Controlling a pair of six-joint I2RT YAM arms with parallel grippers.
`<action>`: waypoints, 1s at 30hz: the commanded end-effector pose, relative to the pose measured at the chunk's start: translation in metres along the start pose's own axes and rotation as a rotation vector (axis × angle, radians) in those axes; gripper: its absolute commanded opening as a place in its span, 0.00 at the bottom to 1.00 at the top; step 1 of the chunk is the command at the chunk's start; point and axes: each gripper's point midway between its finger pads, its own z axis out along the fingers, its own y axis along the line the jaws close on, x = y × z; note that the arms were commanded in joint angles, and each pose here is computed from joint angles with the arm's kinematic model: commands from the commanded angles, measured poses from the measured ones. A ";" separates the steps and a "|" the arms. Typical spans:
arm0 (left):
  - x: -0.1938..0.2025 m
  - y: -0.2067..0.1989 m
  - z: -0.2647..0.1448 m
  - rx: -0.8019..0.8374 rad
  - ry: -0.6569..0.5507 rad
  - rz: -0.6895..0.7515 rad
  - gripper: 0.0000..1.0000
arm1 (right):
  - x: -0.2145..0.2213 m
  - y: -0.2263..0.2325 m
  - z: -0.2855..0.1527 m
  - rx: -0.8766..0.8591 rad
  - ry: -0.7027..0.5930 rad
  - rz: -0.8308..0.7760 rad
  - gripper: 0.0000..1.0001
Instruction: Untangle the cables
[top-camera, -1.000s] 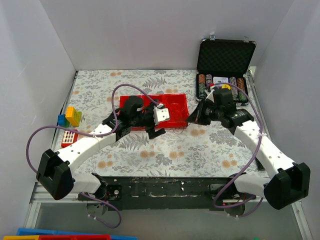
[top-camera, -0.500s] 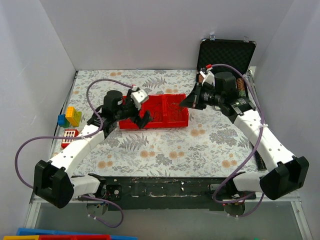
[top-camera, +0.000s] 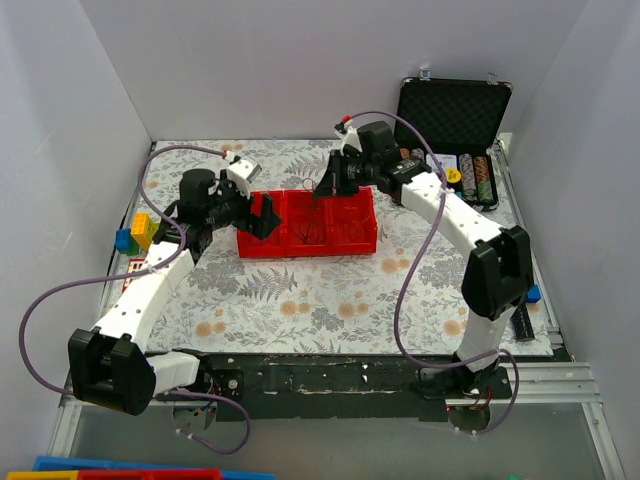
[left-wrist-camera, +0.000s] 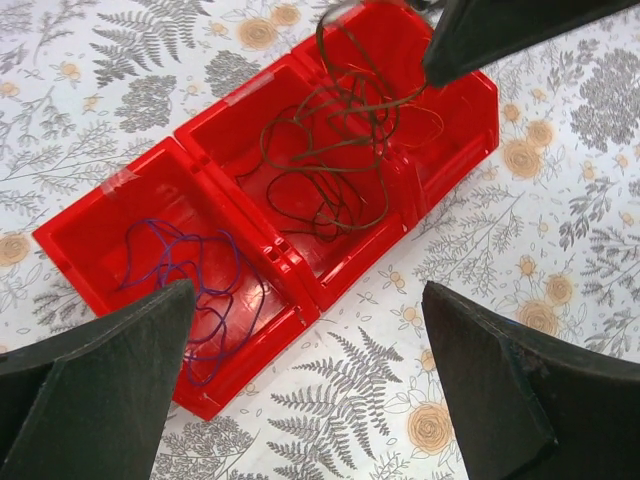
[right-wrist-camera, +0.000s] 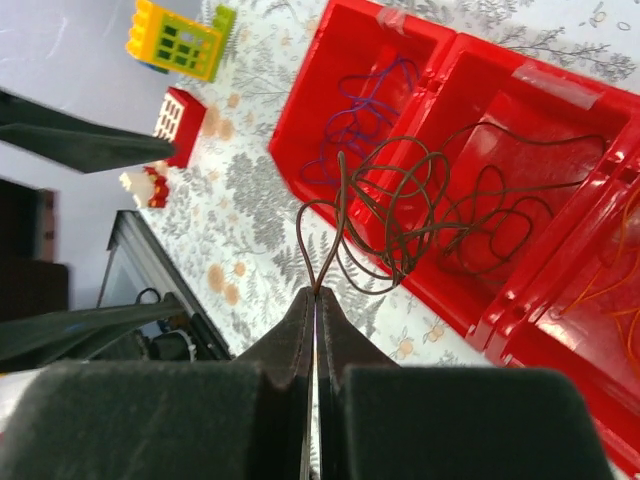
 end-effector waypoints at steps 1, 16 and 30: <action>-0.027 0.008 -0.018 -0.042 -0.043 -0.041 0.98 | -0.009 -0.023 0.020 0.066 -0.004 -0.045 0.01; -0.040 0.028 -0.017 -0.128 -0.013 -0.121 0.98 | 0.009 -0.033 0.036 0.143 0.056 -0.100 0.46; -0.024 0.072 -0.024 -0.399 0.023 -0.225 0.98 | 0.035 -0.033 -0.091 0.317 -0.120 -0.216 0.87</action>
